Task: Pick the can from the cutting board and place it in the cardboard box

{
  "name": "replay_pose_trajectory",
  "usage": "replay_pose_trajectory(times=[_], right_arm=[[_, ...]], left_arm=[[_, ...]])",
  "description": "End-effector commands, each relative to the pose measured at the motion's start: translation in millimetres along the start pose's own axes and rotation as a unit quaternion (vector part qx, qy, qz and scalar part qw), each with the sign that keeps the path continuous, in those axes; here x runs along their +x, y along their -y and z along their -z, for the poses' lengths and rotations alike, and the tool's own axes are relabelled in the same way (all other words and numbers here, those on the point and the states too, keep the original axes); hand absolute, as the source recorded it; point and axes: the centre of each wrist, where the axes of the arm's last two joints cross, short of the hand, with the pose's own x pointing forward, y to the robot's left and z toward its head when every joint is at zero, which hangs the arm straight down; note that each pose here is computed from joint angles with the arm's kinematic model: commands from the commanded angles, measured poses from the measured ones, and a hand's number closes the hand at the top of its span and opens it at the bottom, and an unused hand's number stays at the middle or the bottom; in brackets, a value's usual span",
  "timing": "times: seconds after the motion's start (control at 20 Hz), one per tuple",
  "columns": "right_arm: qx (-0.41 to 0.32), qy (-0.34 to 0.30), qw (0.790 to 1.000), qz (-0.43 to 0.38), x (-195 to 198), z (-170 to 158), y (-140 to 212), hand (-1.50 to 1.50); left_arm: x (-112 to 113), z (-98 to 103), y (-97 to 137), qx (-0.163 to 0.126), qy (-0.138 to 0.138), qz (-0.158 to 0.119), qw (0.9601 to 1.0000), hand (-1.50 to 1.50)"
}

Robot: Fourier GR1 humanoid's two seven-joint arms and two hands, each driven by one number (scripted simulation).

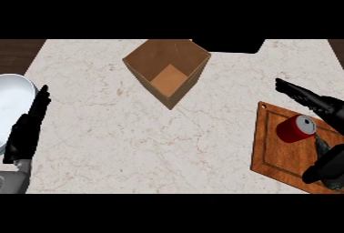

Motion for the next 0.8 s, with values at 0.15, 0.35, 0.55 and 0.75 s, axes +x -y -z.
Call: replay_pose_trajectory(times=[0.15, 0.35, 0.55, 0.75], right_arm=[[0.054, 0.094, 0.985, 0.132, -52.2, -33.5, 9.6, -1.5], [0.064, 0.104, 0.991, 0.056, -36.8, -32.2, 43.6, -1.5], [0.125, 0.059, 0.987, -0.083, -11.4, -19.6, 62.3, -1.5], [0.186, 0.043, 0.97, -0.148, -10.3, -18.5, 65.8, -1.5]], left_arm=[[0.9, 7.3, -1.6, 0.009, -0.023, 0.033, 0.9992, 0.0], [5.9, 10.9, -6.8, 0.01, -0.022, 0.036, 0.9991, 0.0], [3.3, 9.5, 4.2, -0.006, -0.025, 0.042, 0.9988, 0.0], [9.7, 16.6, 3.6, -0.003, -0.026, 0.04, 0.9989, 0.0]])
